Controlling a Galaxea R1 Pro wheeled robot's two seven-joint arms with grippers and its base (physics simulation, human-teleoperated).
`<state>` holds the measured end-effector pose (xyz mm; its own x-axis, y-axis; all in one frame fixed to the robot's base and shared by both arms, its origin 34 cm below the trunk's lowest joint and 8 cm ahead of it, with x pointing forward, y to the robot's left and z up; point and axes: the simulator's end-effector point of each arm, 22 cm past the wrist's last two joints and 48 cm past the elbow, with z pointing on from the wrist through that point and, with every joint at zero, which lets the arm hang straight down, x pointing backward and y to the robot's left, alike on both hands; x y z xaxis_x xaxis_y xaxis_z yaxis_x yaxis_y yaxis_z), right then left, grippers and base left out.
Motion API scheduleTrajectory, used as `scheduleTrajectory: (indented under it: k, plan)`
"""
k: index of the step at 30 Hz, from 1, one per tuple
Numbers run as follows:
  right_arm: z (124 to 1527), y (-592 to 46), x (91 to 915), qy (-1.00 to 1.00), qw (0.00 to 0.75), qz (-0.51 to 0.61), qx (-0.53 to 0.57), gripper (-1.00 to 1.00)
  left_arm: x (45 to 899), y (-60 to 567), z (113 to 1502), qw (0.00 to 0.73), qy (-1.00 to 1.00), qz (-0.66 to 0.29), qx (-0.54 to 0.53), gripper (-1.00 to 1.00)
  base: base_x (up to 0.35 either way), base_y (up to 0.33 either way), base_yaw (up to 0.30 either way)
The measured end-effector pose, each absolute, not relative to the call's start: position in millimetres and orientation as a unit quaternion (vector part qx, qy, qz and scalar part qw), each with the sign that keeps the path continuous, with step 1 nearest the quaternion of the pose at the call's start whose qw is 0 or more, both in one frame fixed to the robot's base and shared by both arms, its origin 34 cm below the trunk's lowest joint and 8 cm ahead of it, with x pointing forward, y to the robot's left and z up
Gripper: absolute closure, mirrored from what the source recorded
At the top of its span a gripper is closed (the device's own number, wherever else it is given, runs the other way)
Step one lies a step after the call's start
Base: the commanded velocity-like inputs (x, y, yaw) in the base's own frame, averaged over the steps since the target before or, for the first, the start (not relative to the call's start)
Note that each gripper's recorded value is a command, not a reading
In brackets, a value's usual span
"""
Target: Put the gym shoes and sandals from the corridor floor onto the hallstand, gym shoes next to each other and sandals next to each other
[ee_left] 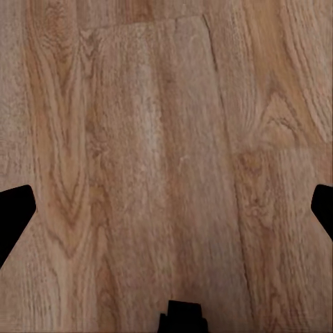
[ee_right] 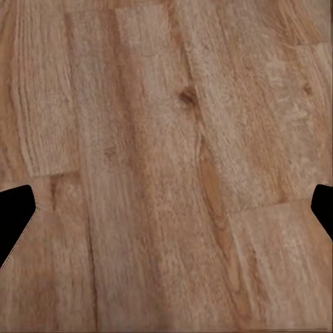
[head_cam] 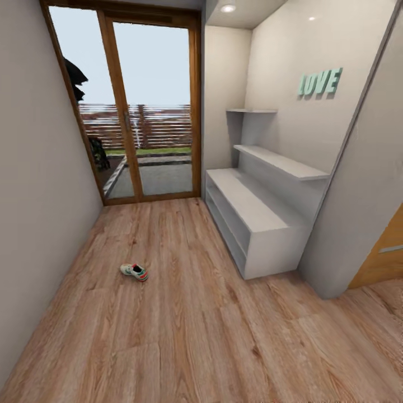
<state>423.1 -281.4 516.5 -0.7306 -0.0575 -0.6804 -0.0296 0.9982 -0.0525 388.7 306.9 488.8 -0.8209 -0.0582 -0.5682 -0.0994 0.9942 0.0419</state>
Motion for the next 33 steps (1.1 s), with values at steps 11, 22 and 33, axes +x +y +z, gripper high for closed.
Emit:
scheduleTrajectory:
  k: [11,22,33]
  plan:
    - [516.6,-281.5,423.4,0.93,0.366,-0.019,-0.023,-1.0,388.7,307.0,488.8,0.296,0.954,0.035,-0.041,-1.0,0.084,0.305,-0.267]
    - [516.5,-281.5,423.4,0.93,0.366,-0.019,-0.023,-1.0,389.0,306.7,488.9,0.297,0.953,0.035,-0.041,-1.0,0.037,0.305,-0.267]
    - [516.3,-281.5,423.0,0.93,0.366,-0.019,-0.023,-1.0,390.4,306.3,489.8,0.301,0.952,0.035,-0.041,-1.0,0.001,0.305,-0.267]
